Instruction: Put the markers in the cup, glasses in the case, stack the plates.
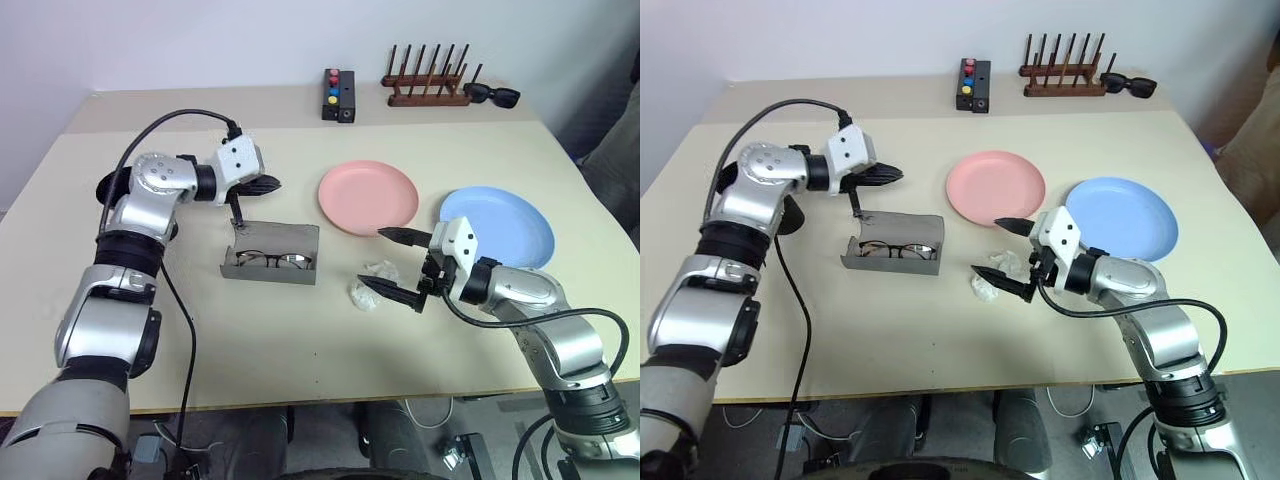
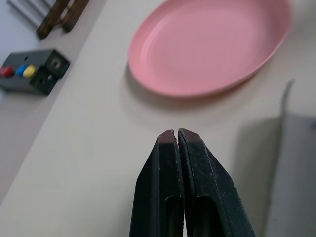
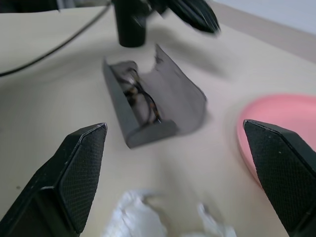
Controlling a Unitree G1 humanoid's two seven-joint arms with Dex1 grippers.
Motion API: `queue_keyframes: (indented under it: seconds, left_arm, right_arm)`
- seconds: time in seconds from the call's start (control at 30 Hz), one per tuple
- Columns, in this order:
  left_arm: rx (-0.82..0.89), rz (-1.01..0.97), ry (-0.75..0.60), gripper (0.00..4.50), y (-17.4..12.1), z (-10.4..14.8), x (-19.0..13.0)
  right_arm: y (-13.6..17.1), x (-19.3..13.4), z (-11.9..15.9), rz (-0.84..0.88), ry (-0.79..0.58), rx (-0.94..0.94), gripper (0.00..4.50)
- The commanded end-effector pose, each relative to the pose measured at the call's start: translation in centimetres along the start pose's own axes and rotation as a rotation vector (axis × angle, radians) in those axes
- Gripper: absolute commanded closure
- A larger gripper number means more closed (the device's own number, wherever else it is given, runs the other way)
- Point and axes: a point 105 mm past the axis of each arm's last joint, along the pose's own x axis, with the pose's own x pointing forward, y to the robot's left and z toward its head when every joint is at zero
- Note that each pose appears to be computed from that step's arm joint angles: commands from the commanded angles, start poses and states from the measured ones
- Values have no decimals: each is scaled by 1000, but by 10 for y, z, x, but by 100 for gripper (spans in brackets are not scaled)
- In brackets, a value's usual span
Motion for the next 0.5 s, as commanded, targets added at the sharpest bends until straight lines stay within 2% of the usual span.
queue_keyframes:
  seconds: [0.03,0.17,0.5]
  left_arm:
    - [27,20,50,445,-3,-10,4]
    - [-22,-162,63,445,-31,-23,-3]
    - [-89,-391,-23,445,-63,-13,-41]
  right_arm:
    - [4,2,13,15,-39,-29,0]
    - [4,1,11,10,-36,-25,0]
    - [4,1,9,7,-37,-15,0]
